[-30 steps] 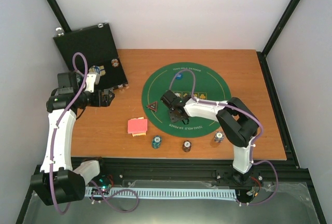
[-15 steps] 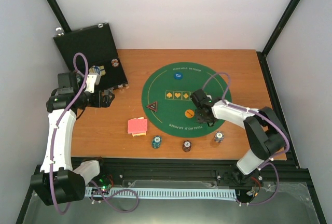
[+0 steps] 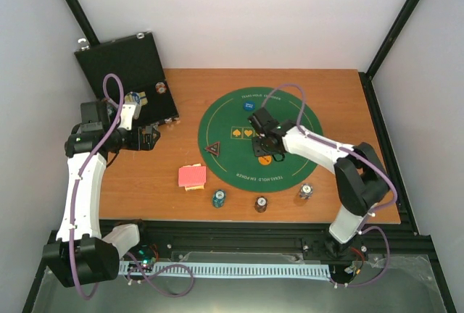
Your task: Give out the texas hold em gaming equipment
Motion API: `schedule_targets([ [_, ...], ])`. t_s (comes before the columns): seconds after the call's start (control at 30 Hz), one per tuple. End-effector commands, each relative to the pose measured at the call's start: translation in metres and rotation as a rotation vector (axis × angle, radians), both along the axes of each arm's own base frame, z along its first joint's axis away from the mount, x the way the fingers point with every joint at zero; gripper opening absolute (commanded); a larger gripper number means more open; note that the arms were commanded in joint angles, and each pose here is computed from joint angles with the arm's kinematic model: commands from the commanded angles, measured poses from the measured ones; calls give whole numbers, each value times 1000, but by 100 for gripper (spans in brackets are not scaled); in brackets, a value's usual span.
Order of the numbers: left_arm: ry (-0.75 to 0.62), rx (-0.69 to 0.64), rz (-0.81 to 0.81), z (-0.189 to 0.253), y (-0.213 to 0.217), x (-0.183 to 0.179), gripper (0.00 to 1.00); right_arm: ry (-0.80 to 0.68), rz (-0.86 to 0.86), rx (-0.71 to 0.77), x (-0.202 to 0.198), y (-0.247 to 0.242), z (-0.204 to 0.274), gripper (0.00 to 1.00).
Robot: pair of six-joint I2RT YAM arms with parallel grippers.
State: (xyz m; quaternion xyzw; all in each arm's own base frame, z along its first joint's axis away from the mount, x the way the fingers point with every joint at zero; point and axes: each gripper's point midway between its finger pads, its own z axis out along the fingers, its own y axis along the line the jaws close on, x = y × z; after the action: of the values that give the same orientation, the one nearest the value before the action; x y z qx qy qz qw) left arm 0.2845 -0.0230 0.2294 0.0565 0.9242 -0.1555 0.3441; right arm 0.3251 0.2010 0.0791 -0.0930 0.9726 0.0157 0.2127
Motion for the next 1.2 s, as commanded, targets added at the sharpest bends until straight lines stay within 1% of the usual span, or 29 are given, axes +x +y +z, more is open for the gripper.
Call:
schedule_targets([
  [0.0, -46, 16, -5, 19, 2, 0, 100, 68, 78, 10, 2, 27, -15, 36],
  [0.13, -51, 11, -5, 22, 1, 1, 100, 101, 79, -11, 9, 36, -33, 33],
  [0.27, -49, 11, -5, 21, 1, 2, 100, 131, 70, -34, 9, 35, -48, 28],
  [0.5, -50, 13, -7, 22, 1, 1, 100, 148, 43, -110, -4, 13, -67, 22],
  [0.57, -54, 15, -7, 22, 1, 1, 100, 145, 22, -126, -9, 3, -68, 21],
  [0.77, -50, 7, -8, 22, 0, 1, 100, 139, -43, -111, -26, -30, -65, 21],
  [1.0, -52, 6, -10, 24, 0, 0, 100, 126, -121, -100, -31, -67, -56, 20],
  [1.1, -50, 7, -10, 23, 0, 0, 100, 120, -146, -62, -30, -75, -52, 21],
  [1.17, -47, 5, -11, 22, -1, -1, 100, 122, -134, -43, -29, -70, -50, 21],
])
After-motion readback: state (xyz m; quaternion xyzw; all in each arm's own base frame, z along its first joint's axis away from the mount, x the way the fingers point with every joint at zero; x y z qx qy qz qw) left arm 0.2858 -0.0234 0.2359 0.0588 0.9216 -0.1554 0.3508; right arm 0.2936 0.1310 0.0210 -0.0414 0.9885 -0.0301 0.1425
